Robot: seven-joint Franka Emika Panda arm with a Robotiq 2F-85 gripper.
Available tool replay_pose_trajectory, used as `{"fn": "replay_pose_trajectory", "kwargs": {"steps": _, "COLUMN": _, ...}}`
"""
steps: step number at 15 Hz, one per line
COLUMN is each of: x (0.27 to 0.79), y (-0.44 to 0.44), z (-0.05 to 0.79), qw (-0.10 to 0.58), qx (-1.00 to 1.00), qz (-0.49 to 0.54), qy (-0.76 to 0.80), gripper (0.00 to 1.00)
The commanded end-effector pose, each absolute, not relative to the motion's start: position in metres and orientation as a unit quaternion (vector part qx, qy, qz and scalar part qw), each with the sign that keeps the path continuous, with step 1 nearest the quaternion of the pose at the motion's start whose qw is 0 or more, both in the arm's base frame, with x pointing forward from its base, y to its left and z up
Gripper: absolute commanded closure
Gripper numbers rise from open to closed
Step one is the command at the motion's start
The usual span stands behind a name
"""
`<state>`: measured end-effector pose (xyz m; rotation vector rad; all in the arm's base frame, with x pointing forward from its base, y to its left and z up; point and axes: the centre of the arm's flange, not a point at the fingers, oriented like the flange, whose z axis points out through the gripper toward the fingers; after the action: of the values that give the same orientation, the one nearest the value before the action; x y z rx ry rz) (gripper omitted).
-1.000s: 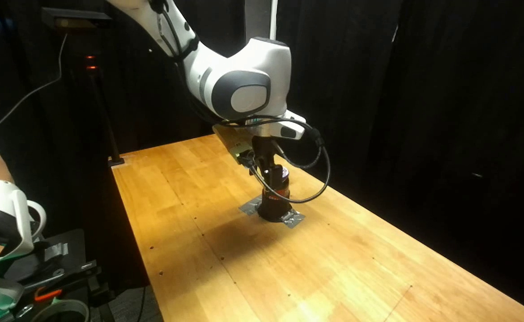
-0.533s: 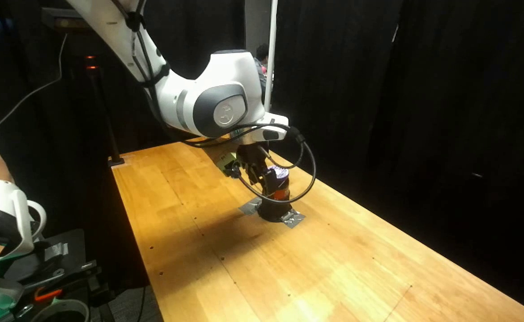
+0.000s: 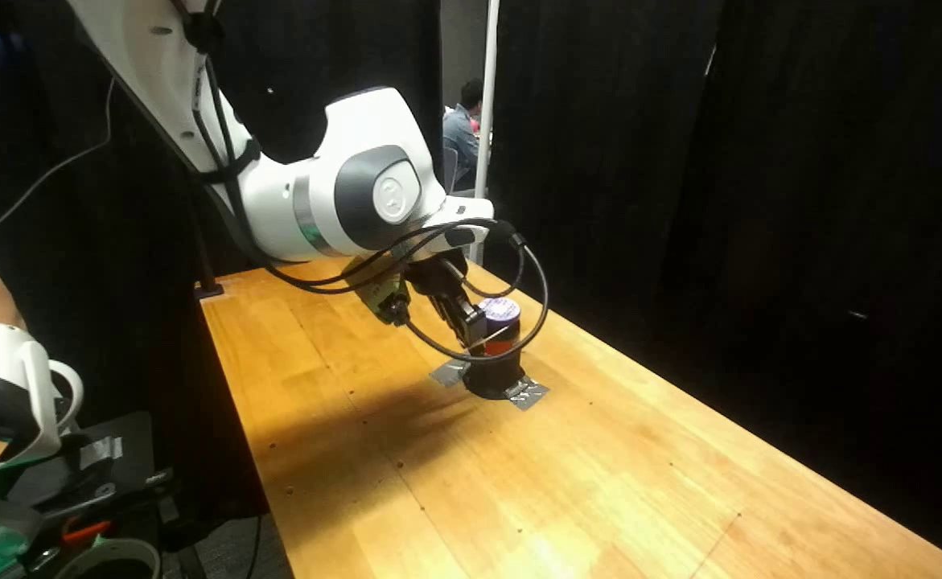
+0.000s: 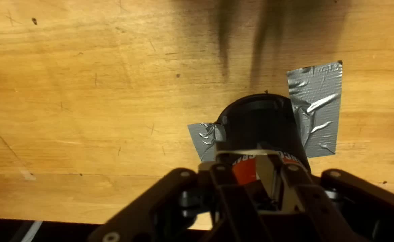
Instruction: Put the elastic around the bottle
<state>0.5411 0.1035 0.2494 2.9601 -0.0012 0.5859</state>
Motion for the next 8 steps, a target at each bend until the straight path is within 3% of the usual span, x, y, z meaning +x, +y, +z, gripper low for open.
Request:
{"fn": "replay_pose_trajectory", "kwargs": {"steps": 1, "x": 0.511, "y": 0.110, "z": 0.253, "qw": 0.048, "qx": 0.969, "qz": 0.242, "qy": -0.015, "gripper": 0.95}}
{"fn": "replay_pose_trajectory", "kwargs": {"steps": 3, "x": 0.508, "y": 0.111, "z": 0.251, "qw": 0.025, "qx": 0.961, "qz": 0.275, "qy": -0.021, "gripper": 0.99}}
{"fn": "replay_pose_trajectory", "kwargs": {"steps": 8, "x": 0.505, "y": 0.101, "z": 0.247, "qw": -0.025, "qx": 0.938, "qz": 0.344, "qy": -0.041, "gripper": 0.95}}
